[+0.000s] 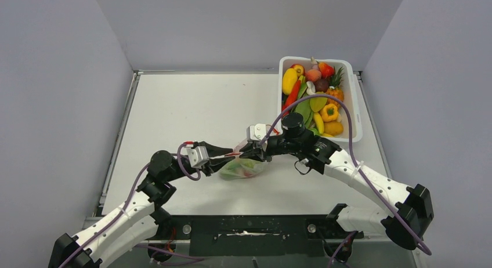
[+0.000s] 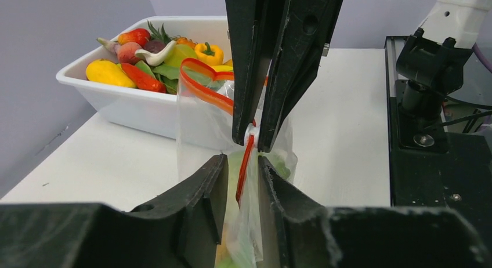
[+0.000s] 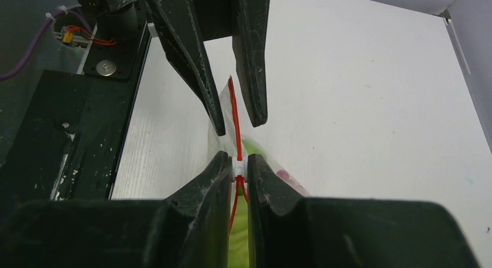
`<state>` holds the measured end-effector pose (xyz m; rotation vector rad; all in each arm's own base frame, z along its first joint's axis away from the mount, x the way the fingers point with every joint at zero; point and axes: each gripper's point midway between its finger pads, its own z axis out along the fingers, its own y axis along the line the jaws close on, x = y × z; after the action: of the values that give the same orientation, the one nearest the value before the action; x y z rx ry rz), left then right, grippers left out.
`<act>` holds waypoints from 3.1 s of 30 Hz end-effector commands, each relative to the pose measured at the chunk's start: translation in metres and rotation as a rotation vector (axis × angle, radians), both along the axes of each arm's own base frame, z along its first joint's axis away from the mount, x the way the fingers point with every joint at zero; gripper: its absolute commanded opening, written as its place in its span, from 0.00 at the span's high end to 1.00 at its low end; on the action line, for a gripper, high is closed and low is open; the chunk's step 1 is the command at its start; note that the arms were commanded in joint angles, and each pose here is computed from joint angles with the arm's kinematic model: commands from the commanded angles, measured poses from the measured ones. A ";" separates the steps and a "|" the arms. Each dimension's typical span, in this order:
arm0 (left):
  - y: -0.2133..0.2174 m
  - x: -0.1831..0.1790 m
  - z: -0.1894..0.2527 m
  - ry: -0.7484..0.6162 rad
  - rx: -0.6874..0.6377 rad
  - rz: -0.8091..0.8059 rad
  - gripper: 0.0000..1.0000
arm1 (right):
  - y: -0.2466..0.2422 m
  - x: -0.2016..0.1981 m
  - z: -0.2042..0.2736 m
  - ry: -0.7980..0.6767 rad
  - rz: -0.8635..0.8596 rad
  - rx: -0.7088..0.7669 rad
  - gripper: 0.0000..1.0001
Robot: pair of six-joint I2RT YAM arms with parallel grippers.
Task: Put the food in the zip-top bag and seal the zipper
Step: Zip the zipper food storage bag at the center of the board, then place the zipper food storage bag at the center of the board.
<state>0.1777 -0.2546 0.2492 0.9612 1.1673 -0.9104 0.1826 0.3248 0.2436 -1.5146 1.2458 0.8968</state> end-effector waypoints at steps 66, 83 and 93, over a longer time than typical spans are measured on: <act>0.123 0.065 0.073 -0.159 0.041 0.743 1.00 | -0.117 0.038 0.036 -0.012 -0.571 -0.050 0.97; 0.143 0.107 0.022 0.134 0.067 0.938 1.00 | -0.103 0.073 0.046 -0.043 -0.647 0.079 0.32; 0.201 0.132 -0.004 0.327 -0.038 1.184 1.00 | -0.119 0.069 0.055 -0.081 -0.713 0.130 0.03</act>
<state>0.2999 -0.0776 0.2200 0.1763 1.7190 -0.1072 0.2449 0.2101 0.2786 -0.9560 1.5456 0.4501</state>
